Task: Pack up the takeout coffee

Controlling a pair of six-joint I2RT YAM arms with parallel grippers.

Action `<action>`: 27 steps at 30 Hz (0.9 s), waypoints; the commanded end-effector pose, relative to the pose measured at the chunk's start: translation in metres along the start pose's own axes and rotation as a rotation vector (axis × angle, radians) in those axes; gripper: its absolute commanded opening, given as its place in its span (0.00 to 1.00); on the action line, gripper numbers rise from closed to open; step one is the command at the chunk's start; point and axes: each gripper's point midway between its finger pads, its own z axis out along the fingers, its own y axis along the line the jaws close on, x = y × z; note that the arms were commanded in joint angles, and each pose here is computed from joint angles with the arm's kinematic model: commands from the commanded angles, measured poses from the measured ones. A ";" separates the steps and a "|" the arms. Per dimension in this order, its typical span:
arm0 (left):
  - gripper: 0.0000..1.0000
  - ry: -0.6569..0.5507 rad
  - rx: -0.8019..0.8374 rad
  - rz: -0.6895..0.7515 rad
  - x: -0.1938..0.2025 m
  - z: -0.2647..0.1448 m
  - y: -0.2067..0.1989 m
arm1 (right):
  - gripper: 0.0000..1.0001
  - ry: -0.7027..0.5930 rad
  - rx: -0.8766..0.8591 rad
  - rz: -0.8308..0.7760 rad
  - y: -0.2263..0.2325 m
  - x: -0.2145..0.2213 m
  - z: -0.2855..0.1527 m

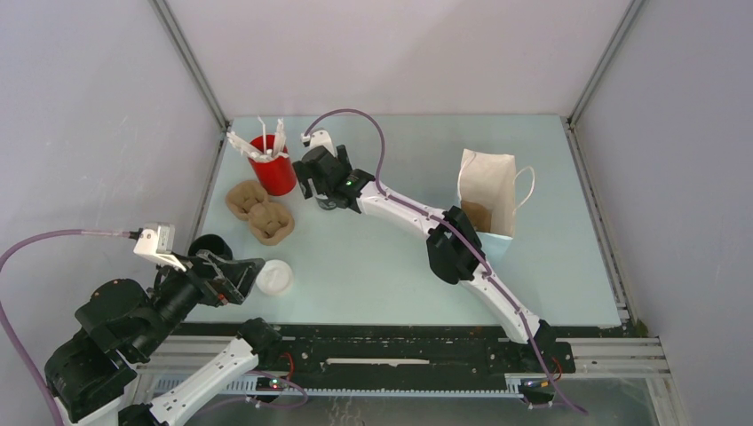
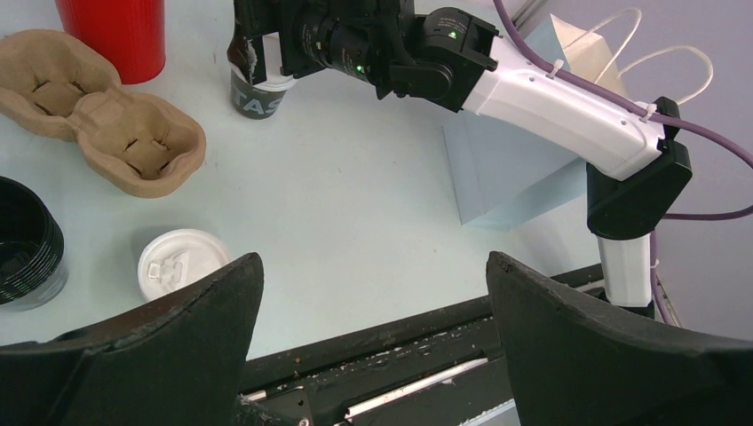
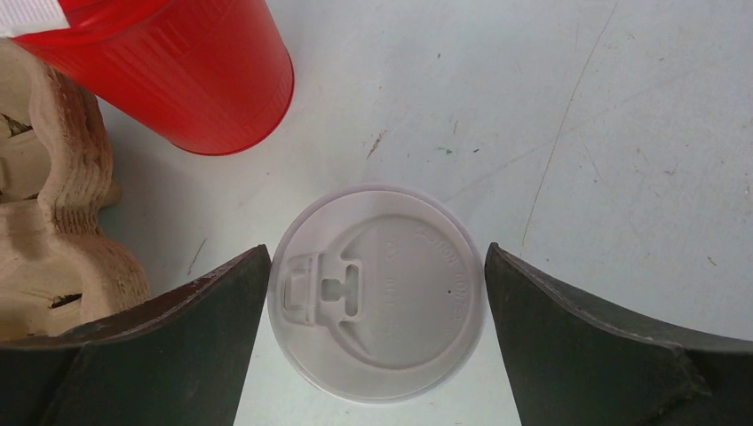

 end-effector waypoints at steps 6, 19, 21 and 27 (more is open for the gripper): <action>1.00 0.006 0.016 0.019 0.000 0.004 -0.004 | 1.00 -0.017 -0.009 0.036 0.000 -0.013 -0.009; 1.00 0.011 0.021 0.012 0.001 0.004 -0.005 | 1.00 -0.003 -0.028 0.033 0.000 -0.013 -0.017; 1.00 0.011 0.021 0.012 0.001 0.004 -0.005 | 1.00 0.001 -0.026 0.031 -0.001 -0.012 -0.019; 1.00 0.016 0.024 0.010 0.002 0.005 -0.006 | 1.00 -0.001 -0.039 0.031 -0.001 -0.017 -0.026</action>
